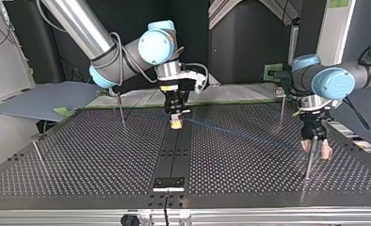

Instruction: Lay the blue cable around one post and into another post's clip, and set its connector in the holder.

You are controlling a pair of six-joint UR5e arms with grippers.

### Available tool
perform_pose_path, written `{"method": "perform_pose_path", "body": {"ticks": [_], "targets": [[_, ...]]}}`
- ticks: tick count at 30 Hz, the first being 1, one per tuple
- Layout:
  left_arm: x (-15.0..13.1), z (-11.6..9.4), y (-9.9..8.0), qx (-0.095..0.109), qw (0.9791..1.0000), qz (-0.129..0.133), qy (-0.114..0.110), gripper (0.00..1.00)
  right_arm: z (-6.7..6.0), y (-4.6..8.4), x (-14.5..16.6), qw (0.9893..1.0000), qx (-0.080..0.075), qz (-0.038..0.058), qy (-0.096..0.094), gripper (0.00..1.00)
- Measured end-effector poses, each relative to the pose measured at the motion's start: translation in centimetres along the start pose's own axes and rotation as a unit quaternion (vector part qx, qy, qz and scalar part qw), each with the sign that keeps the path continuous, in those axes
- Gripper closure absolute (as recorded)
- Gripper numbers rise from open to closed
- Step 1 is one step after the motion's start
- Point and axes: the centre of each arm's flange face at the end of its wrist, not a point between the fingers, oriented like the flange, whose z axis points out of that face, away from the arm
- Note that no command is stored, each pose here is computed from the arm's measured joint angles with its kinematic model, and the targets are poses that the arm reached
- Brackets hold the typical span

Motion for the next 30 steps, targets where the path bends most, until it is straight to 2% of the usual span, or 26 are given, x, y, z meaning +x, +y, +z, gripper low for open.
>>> {"method": "perform_pose_path", "body": {"ticks": [3,9,12,15,18,21,22,24,25,27,28,30], "targets": [[0.2,-0.1,-0.3,0.002,1.0000,0.000,0.001,0.00,0.1,1.4,-1.2,0.9997,-0.024,0.0084,0.001,0.98],[0.5,-0.3,-0.8,0.006,1.0000,0.002,0.005,0.00,0.2,4.1,-3.3,0.9976,-0.067,0.0156,0.005,0.98],[0.6,-0.4,-1.0,0.005,1.0000,0.003,0.005,0.00,0.2,5.6,-4.2,0.9958,-0.089,0.0188,0.007,0.98],[0.7,-0.5,-1.1,0.003,1.0000,0.004,0.004,0.00,0.2,7.1,-5.2,0.9934,-0.112,0.0218,0.008,0.98],[0.8,-0.6,-1.3,0.004,1.0000,0.005,0.005,0.00,0.1,8.9,-6.2,0.9903,-0.137,0.0229,0.010,0.98],[0.9,-0.6,-1.4,0.003,1.0000,0.006,0.005,0.00,0.1,11.0,-7.4,0.9857,-0.166,0.0233,0.012,0.98],[0.9,-0.7,-1.4,0.003,1.0000,0.007,0.005,0.00,0.1,12.0,-7.8,0.9836,-0.178,0.0236,0.013,0.98],[1.0,-0.7,-1.4,0.001,0.9999,0.009,0.005,0.00,0.0,13.4,-8.4,0.9802,-0.196,0.0238,0.015,0.98],[1.0,-0.7,-1.4,0.000,0.9999,0.011,0.004,0.00,-0.1,14.3,-8.8,0.9776,-0.208,0.0240,0.015,0.98],[1.0,-0.7,-1.5,-0.001,0.9999,0.014,0.004,0.00,-0.2,15.8,-9.4,0.9734,-0.227,0.0239,0.017,0.98],[1.0,-0.8,-1.5,-0.002,0.9999,0.015,0.004,0.00,-0.3,16.8,-9.8,0.9706,-0.239,0.0229,0.017,0.98],[1.0,-0.8,-1.5,-0.003,0.9999,0.016,0.004,0.00,-0.4,18.1,-10.3,0.9665,-0.255,0.0199,0.018,0.98]]}}
